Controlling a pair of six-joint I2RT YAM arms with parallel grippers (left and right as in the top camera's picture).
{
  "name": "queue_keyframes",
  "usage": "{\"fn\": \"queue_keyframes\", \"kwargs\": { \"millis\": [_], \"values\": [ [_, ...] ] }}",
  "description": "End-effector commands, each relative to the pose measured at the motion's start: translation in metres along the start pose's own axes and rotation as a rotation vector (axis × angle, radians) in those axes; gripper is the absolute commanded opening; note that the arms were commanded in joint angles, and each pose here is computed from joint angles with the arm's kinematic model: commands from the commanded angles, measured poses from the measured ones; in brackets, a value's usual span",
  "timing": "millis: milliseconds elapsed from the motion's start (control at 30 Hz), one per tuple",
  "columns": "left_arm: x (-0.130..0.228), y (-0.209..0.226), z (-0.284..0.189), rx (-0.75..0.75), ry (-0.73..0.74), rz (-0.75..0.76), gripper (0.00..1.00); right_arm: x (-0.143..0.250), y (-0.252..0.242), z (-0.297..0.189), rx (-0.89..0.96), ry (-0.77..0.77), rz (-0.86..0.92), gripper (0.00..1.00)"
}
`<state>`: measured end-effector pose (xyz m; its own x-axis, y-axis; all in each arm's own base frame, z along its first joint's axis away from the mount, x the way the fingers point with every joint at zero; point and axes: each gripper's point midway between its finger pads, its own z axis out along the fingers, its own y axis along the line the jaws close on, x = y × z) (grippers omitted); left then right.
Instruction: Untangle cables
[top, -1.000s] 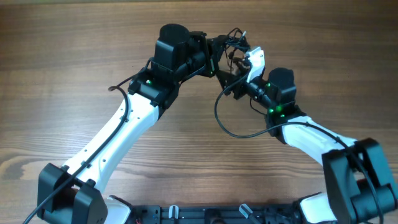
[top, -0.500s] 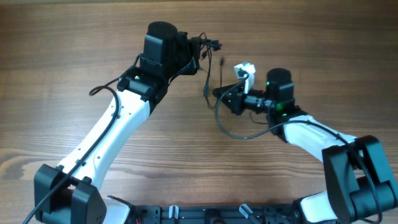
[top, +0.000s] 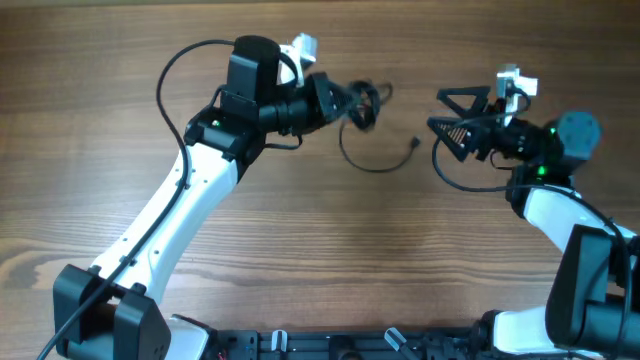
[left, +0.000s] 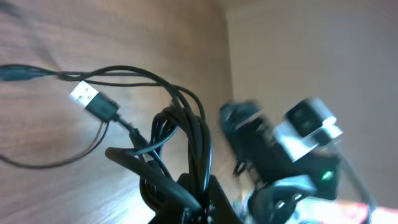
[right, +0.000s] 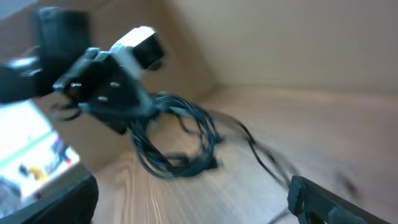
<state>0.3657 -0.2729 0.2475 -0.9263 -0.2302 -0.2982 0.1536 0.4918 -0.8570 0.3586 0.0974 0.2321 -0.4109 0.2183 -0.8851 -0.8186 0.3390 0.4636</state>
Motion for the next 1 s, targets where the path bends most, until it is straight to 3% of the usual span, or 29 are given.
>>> {"fn": "queue_keyframes", "kwargs": {
  "millis": [0,100,267,400,433,467,500,533,600,633,667,700,767,800,867,967],
  "values": [
    [0.033,-0.029,-0.012,0.15,0.157,0.227,0.04,0.0,0.016,0.003,-0.073,0.043,-0.039,1.0],
    [0.065,-0.05,-0.025,0.337,0.305,0.343,0.04,0.012,0.026,0.012,-0.134,0.091,-0.02,1.0],
    [0.083,-0.049,-0.029,0.355,0.38,0.291,0.04,0.026,0.042,0.028,-0.207,0.14,0.015,1.0],
    [0.1,-0.059,-0.022,0.378,0.42,0.334,0.04,0.046,0.057,0.043,-0.287,0.198,0.042,1.0],
    [0.106,-0.06,-0.019,0.37,0.43,0.34,0.04,0.052,0.064,0.048,-0.317,0.218,0.05,0.95],
    [0.107,-0.06,-0.017,0.363,0.43,0.345,0.04,0.053,0.067,0.051,-0.327,0.222,0.044,0.78],
    [0.107,-0.058,-0.015,0.347,0.424,0.346,0.04,0.053,0.067,0.051,-0.328,0.22,0.032,0.5],
    [0.105,-0.056,-0.014,0.33,0.416,0.344,0.04,0.053,0.065,0.051,-0.322,0.217,0.03,0.31],
    [0.097,-0.038,-0.008,0.225,0.375,0.322,0.04,0.051,0.058,0.05,-0.284,0.203,0.058,0.04],
    [0.09,-0.022,-0.005,0.134,0.34,0.307,0.11,0.05,0.049,0.052,-0.235,0.192,0.124,0.04],
    [0.085,-0.014,-0.003,0.083,0.317,0.304,0.3,0.049,0.044,0.053,-0.2,0.183,0.171,0.04],
    [0.079,-0.005,-0.001,0.022,0.286,0.269,0.61,0.047,0.032,0.056,-0.13,0.159,0.262,0.04],
    [0.067,0.004,0.002,-0.054,0.226,0.242,0.94,0.042,0.008,0.058,0.008,0.099,0.457,0.04],
    [0.059,0.012,0.003,-0.106,0.185,0.221,1.0,0.041,-0.003,0.058,0.067,0.068,0.557,0.04],
    [0.039,0.032,0.002,-0.242,0.068,0.109,1.0,0.039,-0.027,0.057,0.191,-0.023,0.792,0.04],
    [0.018,0.048,-0.001,-0.344,-0.057,0.013,1.0,0.036,-0.034,0.06,0.235,-0.08,0.921,0.04]
  ]
}}
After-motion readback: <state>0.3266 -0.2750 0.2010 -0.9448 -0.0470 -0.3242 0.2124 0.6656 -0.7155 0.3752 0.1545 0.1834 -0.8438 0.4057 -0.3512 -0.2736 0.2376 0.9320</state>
